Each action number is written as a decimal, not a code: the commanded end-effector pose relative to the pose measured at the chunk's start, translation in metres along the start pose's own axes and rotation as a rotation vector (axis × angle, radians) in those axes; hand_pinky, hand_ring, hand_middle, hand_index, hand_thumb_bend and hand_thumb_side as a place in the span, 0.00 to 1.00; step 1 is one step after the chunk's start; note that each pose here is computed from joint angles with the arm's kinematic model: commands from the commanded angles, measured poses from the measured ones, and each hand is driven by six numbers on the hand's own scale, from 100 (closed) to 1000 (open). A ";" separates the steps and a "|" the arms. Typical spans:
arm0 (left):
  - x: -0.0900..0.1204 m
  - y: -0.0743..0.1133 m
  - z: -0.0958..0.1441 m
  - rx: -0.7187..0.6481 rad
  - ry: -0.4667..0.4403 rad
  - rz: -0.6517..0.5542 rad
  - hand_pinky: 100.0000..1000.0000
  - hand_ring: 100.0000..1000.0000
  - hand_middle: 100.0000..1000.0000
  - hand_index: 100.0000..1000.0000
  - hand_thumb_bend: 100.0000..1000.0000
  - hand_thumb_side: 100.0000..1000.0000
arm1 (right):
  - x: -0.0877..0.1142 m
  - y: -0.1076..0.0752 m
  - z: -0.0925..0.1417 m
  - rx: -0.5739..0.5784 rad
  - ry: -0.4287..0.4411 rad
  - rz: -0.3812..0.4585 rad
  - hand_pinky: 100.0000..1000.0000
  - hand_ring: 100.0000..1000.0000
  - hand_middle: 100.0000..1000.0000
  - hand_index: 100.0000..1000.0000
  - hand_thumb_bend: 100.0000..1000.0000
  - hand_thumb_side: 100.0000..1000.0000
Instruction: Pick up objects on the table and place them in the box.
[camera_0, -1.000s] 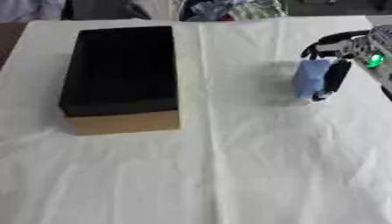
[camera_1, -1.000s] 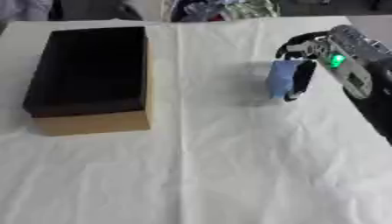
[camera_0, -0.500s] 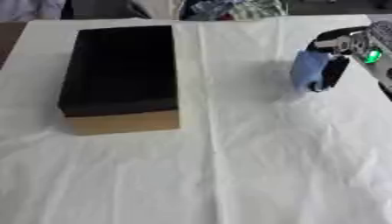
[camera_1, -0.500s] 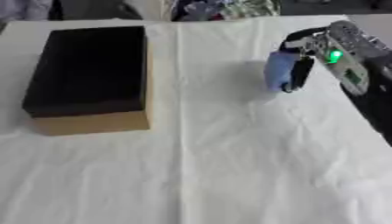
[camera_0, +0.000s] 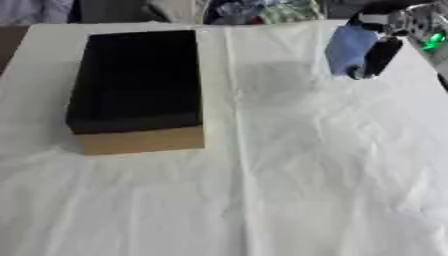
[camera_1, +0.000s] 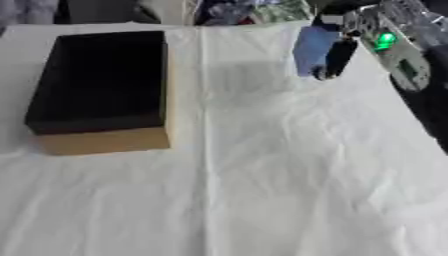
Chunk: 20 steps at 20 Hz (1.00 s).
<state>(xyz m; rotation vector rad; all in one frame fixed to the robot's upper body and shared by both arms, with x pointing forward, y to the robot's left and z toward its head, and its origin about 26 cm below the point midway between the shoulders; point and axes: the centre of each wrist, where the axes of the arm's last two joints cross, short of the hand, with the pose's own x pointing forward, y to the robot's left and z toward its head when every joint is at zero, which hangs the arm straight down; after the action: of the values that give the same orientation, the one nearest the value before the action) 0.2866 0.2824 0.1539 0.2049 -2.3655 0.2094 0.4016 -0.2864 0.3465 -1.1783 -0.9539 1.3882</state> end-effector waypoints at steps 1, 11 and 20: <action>0.006 0.001 -0.004 -0.011 -0.029 -0.004 0.99 0.56 0.63 0.84 0.00 0.61 | 0.008 -0.024 0.019 -0.065 -0.007 0.008 0.83 0.76 0.45 0.55 0.00 0.00; 0.006 0.001 -0.004 -0.014 -0.024 -0.001 0.98 0.56 0.63 0.84 0.00 0.61 | 0.076 -0.061 0.038 -0.191 -0.215 0.078 0.79 0.72 0.44 0.54 0.00 0.00; 0.007 0.000 -0.005 -0.020 -0.028 0.010 0.98 0.56 0.63 0.84 0.00 0.60 | 0.142 -0.077 0.045 -0.228 -0.367 0.096 0.78 0.70 0.45 0.56 0.00 0.00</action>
<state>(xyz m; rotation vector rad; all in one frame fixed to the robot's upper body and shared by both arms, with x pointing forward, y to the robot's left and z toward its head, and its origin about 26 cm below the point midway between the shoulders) 0.2867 0.2814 0.1537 0.1873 -2.3639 0.2104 0.3796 -0.1384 0.3985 -1.1617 -1.3446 1.6533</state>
